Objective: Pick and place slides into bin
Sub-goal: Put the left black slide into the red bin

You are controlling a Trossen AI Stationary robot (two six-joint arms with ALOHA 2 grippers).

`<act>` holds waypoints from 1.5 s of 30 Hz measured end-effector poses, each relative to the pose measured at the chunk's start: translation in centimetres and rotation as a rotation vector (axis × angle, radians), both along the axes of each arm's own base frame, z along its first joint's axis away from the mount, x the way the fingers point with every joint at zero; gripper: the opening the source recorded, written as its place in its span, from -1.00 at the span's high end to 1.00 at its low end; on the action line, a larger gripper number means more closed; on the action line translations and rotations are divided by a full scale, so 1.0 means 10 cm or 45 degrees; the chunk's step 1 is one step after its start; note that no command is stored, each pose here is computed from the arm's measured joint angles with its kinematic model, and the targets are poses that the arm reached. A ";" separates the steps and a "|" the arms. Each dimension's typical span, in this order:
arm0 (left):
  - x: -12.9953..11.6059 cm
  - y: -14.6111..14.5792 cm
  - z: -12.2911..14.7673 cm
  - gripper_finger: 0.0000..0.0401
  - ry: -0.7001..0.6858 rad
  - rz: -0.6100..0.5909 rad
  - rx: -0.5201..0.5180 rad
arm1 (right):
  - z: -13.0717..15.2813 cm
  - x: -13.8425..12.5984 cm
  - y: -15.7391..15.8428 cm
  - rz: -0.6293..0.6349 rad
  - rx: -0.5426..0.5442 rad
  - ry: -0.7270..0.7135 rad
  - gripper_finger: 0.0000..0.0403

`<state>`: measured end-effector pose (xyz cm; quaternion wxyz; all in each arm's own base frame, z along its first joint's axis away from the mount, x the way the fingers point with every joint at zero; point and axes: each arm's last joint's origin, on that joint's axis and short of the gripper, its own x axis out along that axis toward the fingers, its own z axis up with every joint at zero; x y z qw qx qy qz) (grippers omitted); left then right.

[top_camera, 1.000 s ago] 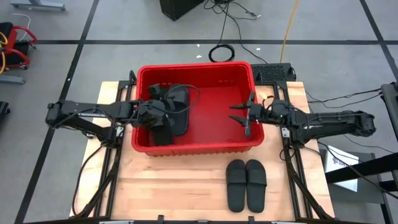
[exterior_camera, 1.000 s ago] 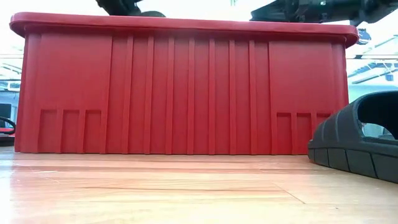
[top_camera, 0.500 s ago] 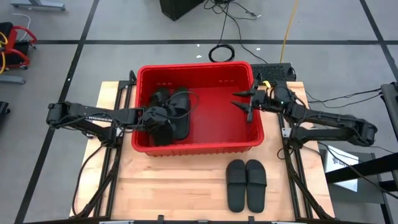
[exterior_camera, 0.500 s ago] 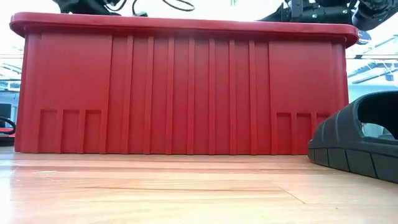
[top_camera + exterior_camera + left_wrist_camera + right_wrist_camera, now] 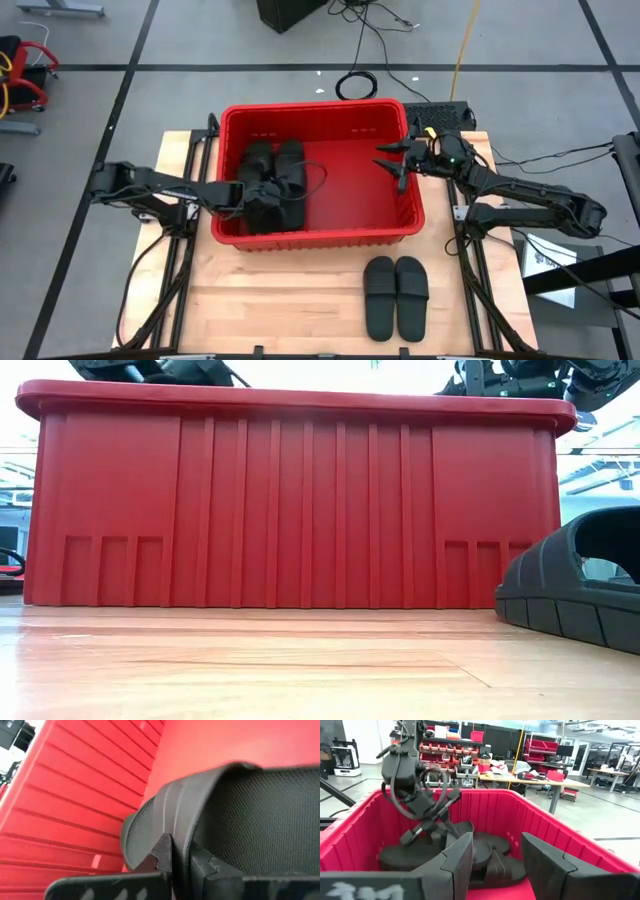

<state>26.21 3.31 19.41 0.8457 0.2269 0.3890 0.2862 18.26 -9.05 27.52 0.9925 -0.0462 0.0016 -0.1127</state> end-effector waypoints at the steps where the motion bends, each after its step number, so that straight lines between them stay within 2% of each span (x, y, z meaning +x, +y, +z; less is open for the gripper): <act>1: 0.03 0.00 -0.04 0.91 0.001 0.000 0.000 | 0.00 0.00 0.00 0.000 0.000 -0.001 0.23; 9: 0.14 0.01 -0.32 0.88 0.123 0.020 0.026 | -0.01 0.01 0.00 0.001 0.004 0.006 0.23; 17: 0.13 0.00 -0.33 0.88 0.144 0.030 0.051 | -0.01 0.01 0.00 0.028 0.006 0.010 0.23; 24: 0.13 -0.03 -0.34 0.85 0.192 -0.043 0.056 | -0.01 0.01 0.00 0.028 0.016 0.009 0.23; 36: 0.06 -0.13 -0.20 0.26 0.180 -0.057 -0.033 | -0.02 0.01 0.00 0.029 0.020 0.016 0.23; 45: -0.03 -0.25 0.05 0.04 0.042 -0.091 -0.078 | -0.02 0.01 0.00 0.030 0.023 0.020 0.23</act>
